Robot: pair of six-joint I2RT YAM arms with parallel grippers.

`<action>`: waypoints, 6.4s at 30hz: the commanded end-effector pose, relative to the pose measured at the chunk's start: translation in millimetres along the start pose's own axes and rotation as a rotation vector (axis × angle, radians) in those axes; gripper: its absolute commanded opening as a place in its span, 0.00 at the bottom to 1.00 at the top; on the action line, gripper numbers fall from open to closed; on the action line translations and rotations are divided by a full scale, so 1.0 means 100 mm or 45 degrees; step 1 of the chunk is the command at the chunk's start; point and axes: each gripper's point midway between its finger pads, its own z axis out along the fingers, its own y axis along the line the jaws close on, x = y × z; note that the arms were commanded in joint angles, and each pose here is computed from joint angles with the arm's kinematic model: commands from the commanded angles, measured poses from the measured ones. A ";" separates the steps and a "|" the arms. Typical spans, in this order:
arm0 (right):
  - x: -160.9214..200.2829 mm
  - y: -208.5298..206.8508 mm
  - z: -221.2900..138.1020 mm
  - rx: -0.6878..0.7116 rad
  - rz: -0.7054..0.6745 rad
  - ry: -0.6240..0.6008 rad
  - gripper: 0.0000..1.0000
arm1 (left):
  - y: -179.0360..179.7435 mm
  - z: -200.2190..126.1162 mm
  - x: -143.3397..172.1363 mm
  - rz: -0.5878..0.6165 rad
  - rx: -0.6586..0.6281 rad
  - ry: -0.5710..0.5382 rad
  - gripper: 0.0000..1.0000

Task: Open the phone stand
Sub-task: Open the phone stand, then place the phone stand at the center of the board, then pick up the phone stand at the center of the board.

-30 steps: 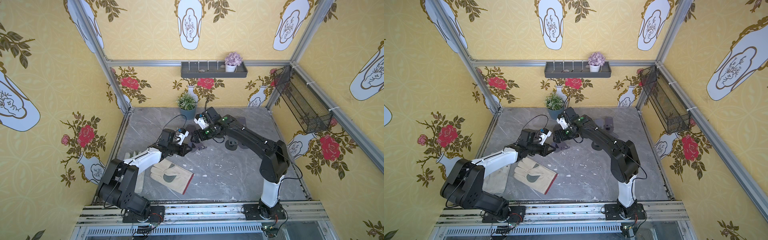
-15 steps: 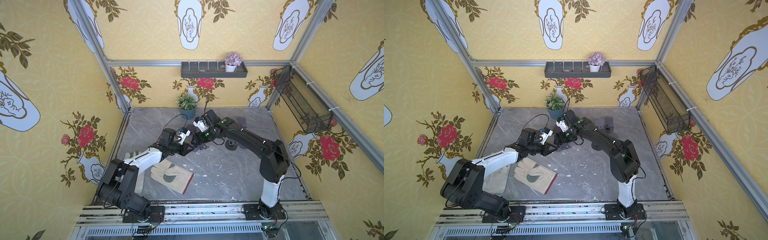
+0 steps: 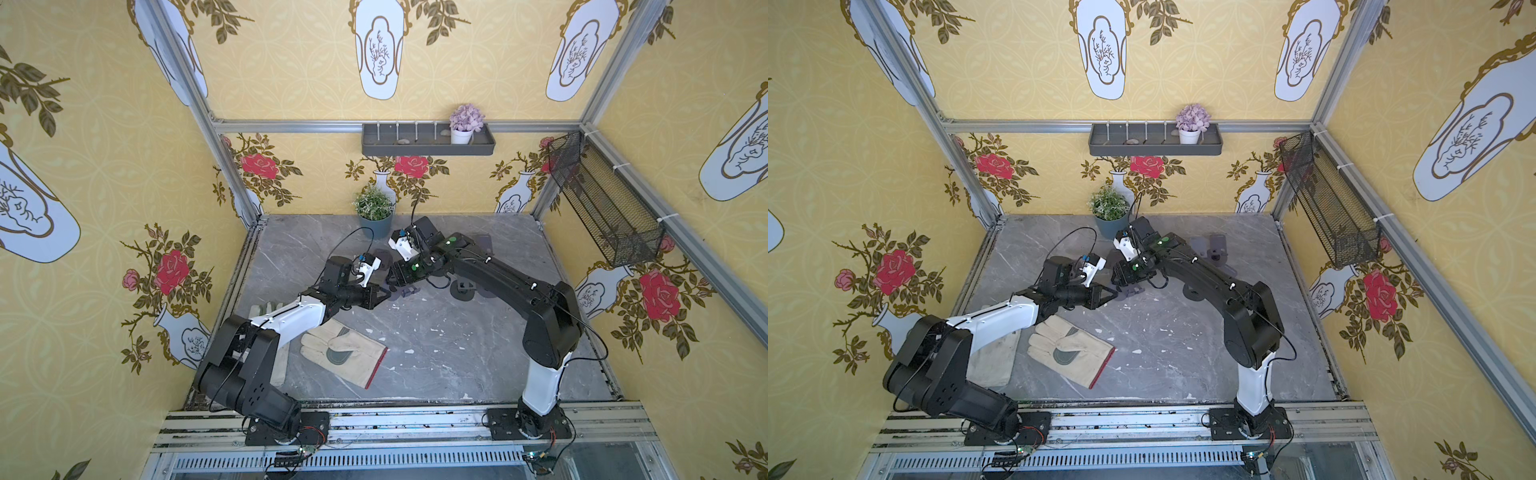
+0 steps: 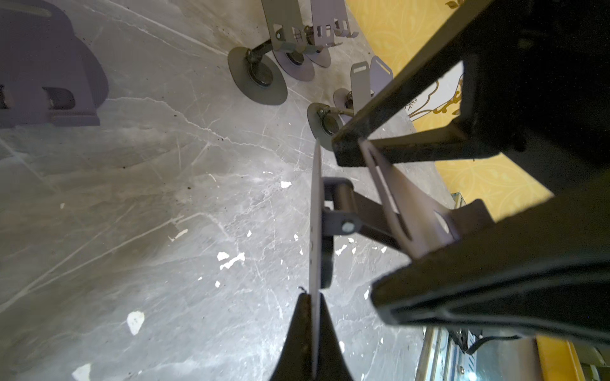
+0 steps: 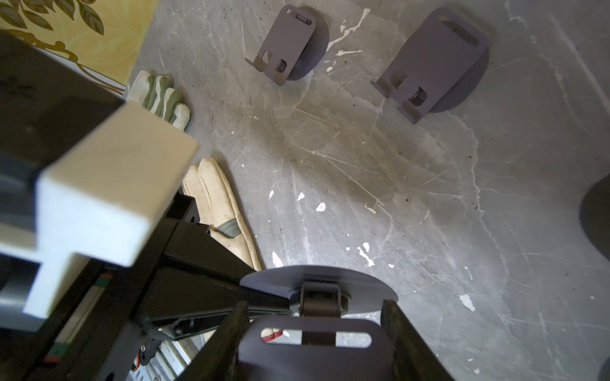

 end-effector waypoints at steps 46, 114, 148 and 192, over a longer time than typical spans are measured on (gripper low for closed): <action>-0.08 -0.07 -0.20 0.076 0.080 -0.109 0.98 | -0.11 -0.08 -0.27 -0.143 0.118 -0.143 0.00; 0.62 -1.48 0.11 0.570 0.543 0.266 0.53 | 0.05 -0.23 -0.15 -0.129 -0.074 -0.164 0.99; 0.17 -1.28 -0.28 0.536 0.521 0.075 0.98 | 0.90 -0.42 -1.06 -0.099 -0.834 -0.227 0.99; 0.09 -1.20 -0.17 0.553 0.511 0.081 0.98 | 2.49 -0.54 -0.24 -0.194 -1.172 0.339 0.76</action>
